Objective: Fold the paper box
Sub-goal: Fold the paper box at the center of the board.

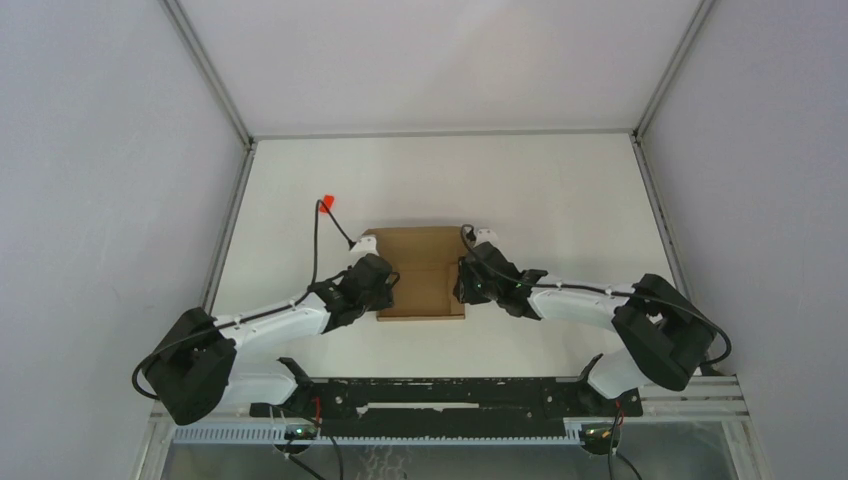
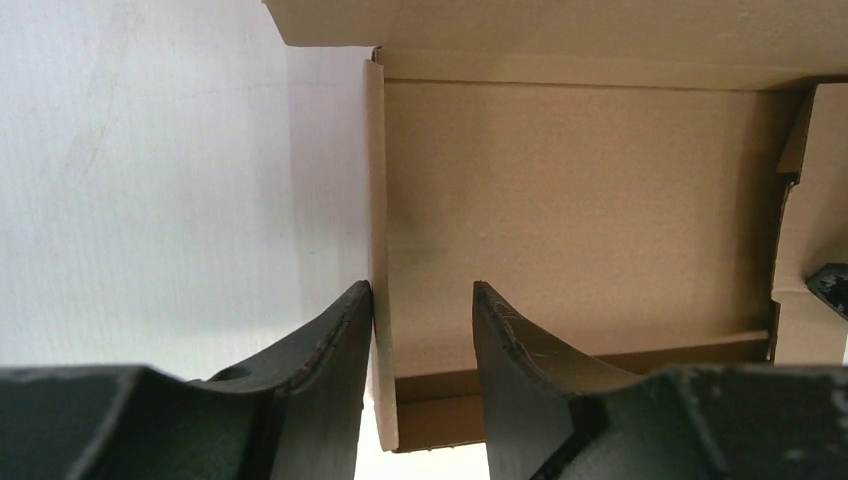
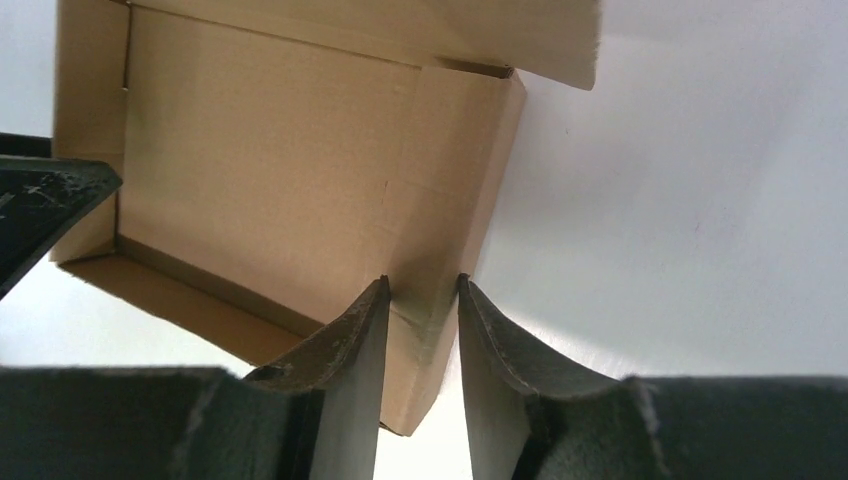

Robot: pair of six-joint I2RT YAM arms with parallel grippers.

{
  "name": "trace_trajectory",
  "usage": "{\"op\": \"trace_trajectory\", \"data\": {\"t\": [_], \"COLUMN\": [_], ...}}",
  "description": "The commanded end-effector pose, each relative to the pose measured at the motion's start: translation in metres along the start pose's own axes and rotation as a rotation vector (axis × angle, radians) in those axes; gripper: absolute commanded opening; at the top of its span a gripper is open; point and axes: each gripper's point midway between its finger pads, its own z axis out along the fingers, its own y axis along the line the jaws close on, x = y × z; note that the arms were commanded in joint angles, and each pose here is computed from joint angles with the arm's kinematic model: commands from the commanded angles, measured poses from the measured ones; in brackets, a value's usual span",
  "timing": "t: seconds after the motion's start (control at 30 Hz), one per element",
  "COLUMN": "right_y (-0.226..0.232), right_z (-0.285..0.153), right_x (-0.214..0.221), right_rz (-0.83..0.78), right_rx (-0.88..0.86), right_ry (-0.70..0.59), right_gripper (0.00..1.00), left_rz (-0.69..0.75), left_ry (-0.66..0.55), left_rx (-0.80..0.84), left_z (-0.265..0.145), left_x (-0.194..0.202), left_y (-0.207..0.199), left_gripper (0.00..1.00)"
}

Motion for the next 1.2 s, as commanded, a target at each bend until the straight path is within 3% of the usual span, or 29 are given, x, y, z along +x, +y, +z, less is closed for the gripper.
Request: {"op": "trace_trajectory", "data": {"t": [0.0, 0.47, 0.9, 1.17], "right_y": [-0.009, -0.018, -0.037, -0.044], "right_z": [0.002, 0.005, -0.007, -0.011], "right_x": [-0.001, 0.003, -0.014, -0.018], "right_rz": [-0.080, -0.197, -0.303, -0.378], "right_rx": [0.121, 0.305, 0.514, 0.618], "right_ry": [0.003, 0.036, 0.003, -0.006], "right_gripper": [0.41, 0.30, 0.32, 0.26], "left_rz": [-0.013, -0.004, 0.009, 0.007], "left_ry": [-0.037, -0.040, -0.034, -0.025], "left_rx": [0.062, 0.068, 0.082, 0.096], "left_z": [0.000, -0.001, 0.000, 0.002], "left_x": [-0.013, -0.015, -0.016, -0.013], "left_y": [-0.016, -0.017, -0.022, -0.024], "left_gripper": [0.46, 0.46, 0.46, 0.46]}}
